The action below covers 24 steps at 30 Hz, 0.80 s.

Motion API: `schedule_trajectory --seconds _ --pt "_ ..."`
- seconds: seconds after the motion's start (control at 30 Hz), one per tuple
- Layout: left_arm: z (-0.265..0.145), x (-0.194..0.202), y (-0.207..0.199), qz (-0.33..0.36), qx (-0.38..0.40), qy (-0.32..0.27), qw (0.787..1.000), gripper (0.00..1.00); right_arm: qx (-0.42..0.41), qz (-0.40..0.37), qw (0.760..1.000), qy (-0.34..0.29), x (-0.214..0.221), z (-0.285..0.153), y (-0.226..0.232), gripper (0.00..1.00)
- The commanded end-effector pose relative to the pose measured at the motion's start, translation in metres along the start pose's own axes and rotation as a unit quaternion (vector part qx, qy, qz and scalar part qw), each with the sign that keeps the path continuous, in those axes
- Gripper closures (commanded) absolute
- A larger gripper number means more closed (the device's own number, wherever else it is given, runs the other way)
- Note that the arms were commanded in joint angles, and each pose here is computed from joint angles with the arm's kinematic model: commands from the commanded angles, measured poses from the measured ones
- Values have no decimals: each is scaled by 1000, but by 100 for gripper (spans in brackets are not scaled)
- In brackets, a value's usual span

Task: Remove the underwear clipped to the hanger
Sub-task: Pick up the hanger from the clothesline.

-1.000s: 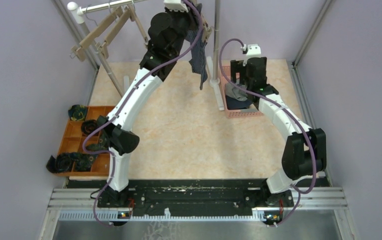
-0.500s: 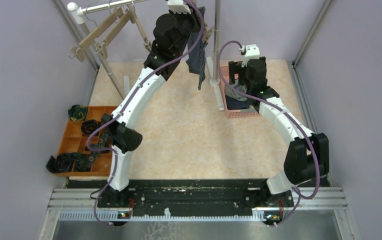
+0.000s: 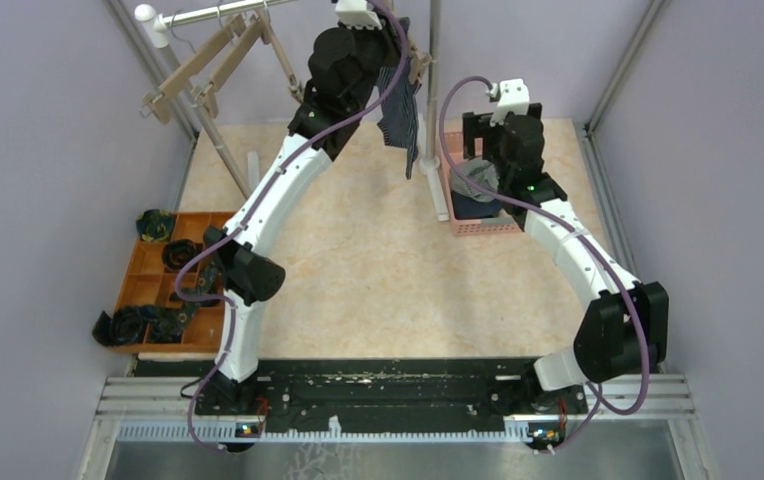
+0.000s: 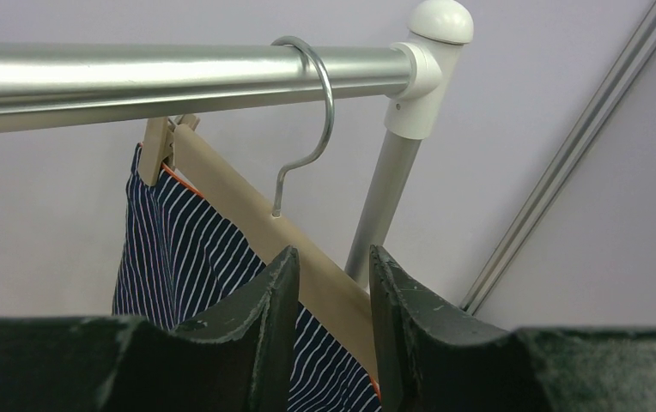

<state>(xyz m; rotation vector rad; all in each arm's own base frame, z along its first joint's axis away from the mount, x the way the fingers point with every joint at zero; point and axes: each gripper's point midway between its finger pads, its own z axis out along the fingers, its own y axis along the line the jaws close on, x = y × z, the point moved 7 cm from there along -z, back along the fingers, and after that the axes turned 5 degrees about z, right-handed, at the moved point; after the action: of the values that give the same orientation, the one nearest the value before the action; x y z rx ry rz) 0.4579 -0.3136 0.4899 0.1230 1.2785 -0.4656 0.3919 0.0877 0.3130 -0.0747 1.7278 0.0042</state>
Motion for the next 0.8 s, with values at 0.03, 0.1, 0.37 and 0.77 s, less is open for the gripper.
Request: schedule_trajectory --seconds 0.03,0.1,0.37,0.77 --pt "1 -8 -1 -4 8 -16 1000 58 25 22 989 -142 -82 3 -4 2" --pt "1 -9 0 0 7 -16 1000 58 25 26 988 -152 -91 16 -1 2" --pt "-4 -10 11 24 -18 -6 1000 57 -40 65 975 -209 -128 29 16 1" --pt "-20 -25 30 55 -73 2 996 57 -162 123 952 -228 -162 23 43 1"
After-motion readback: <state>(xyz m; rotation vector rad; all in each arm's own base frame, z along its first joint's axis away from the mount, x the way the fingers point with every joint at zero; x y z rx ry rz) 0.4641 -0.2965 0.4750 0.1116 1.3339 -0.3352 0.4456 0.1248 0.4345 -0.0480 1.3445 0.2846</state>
